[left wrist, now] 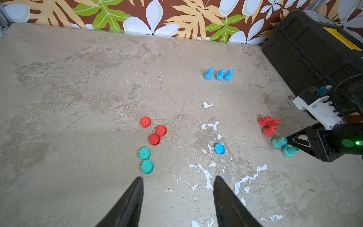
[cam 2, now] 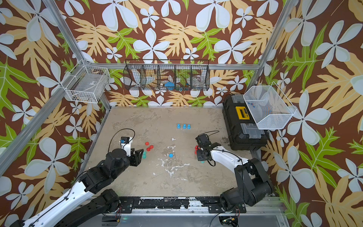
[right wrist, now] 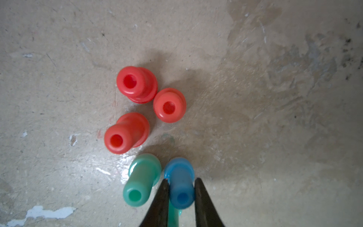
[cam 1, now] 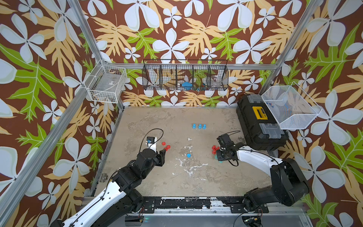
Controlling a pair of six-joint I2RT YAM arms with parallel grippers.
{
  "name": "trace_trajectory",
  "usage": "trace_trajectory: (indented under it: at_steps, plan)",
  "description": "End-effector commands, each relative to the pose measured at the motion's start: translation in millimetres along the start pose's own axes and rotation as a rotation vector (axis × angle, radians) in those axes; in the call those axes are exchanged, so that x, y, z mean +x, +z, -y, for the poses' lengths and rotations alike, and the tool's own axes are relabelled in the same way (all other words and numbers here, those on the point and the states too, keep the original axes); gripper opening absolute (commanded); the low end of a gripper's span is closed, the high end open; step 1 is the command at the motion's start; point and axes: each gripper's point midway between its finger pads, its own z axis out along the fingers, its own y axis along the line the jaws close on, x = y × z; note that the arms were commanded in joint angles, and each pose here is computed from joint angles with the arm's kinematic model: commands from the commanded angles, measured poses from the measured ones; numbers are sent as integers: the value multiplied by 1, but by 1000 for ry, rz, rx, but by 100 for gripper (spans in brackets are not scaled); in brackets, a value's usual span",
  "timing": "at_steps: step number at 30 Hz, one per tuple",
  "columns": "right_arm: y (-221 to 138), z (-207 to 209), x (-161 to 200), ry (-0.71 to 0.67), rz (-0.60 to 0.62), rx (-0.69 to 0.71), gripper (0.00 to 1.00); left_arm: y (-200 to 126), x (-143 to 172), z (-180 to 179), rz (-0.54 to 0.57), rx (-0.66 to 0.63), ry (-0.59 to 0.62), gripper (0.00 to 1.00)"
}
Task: Close the stamp cap
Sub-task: Pick up the stamp from the center of the board, then close the cover of the stamp.
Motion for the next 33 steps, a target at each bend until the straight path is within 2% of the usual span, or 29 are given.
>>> trace_trajectory:
  at_steps: [1, 5, 15, 20, 25, 33]
  plan:
    - [-1, 0, -5, -3, 17, 4, 18, 0, -3, 0, 12, 0, -4, 59]
    - [-9, 0, -13, -2, 38, 3, 12, 0, -2, 0, 9, 0, -3, 59]
    - [-63, -18, -57, -6, 167, -49, 13, 0, -2, 0, 9, 1, -5, 59]
    - [-85, -60, -62, -73, 204, -97, 13, 1, -1, 1, 6, 1, -3, 58]
    - [-89, -116, -58, -162, 192, -181, 14, 1, -1, 1, 6, 1, -3, 58]
    - [-64, -186, -42, -322, 127, -181, 14, 0, -2, 0, 8, -2, -4, 58]
